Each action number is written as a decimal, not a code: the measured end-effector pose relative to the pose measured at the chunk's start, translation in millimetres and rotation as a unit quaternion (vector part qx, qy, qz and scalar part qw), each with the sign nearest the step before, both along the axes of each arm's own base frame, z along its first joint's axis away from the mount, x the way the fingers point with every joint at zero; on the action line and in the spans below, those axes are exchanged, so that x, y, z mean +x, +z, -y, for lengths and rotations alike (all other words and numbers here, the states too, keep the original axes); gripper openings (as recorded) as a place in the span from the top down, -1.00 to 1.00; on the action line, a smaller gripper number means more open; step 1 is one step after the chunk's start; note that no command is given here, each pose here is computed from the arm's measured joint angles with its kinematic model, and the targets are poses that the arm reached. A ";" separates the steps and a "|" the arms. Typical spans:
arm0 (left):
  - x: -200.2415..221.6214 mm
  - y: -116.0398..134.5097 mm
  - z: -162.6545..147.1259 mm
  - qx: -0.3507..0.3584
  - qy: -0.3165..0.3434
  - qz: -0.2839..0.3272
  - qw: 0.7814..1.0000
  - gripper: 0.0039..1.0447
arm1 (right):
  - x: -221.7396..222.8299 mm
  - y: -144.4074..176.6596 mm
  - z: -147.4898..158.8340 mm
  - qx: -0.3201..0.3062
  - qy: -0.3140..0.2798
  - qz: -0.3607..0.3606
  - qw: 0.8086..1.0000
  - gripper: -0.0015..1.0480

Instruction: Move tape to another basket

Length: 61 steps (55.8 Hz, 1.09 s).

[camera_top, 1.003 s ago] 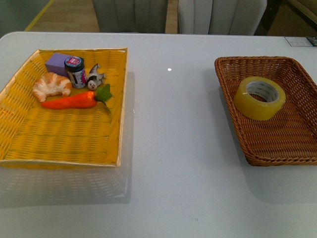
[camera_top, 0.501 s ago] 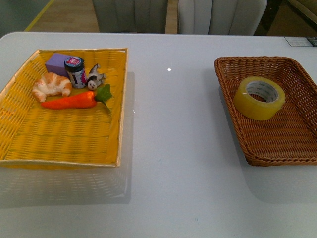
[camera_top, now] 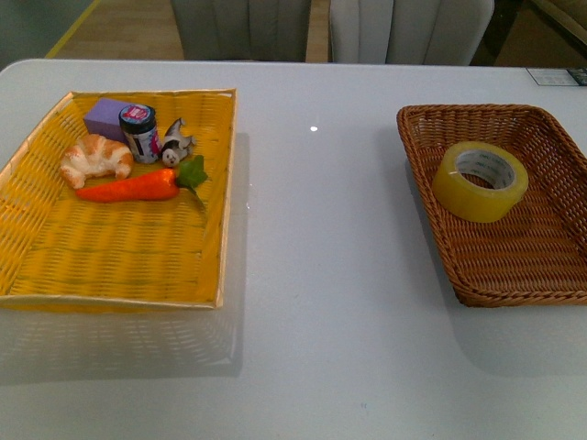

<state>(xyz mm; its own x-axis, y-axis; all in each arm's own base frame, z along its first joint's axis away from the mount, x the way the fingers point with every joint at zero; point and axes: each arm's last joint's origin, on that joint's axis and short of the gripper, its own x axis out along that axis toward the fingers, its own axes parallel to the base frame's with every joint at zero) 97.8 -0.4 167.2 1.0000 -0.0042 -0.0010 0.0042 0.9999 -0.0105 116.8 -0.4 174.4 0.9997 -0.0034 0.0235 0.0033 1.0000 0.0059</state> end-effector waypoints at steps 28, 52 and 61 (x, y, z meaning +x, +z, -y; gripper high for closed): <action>0.0 0.0 0.0 0.000 0.000 0.000 1.000 0.98 | -15.9 -5.1 -0.2 0.000 0.001 -0.017 1.000 0.96; 0.0 0.0 0.0 0.000 0.000 0.000 1.000 0.98 | -20.1 -3.4 -0.2 -0.001 0.001 -0.002 1.000 0.56; 0.0 0.0 0.0 0.000 0.000 0.000 1.000 0.47 | -20.2 -3.3 -0.2 -0.001 0.001 -0.002 1.000 0.02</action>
<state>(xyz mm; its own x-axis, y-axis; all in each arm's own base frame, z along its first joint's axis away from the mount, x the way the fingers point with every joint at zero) 97.8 -0.4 167.2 1.0000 -0.0042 -0.0010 0.0042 0.9999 -0.0105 96.6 -0.2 171.1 0.9998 -0.0023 0.0189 0.0022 1.0000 0.0048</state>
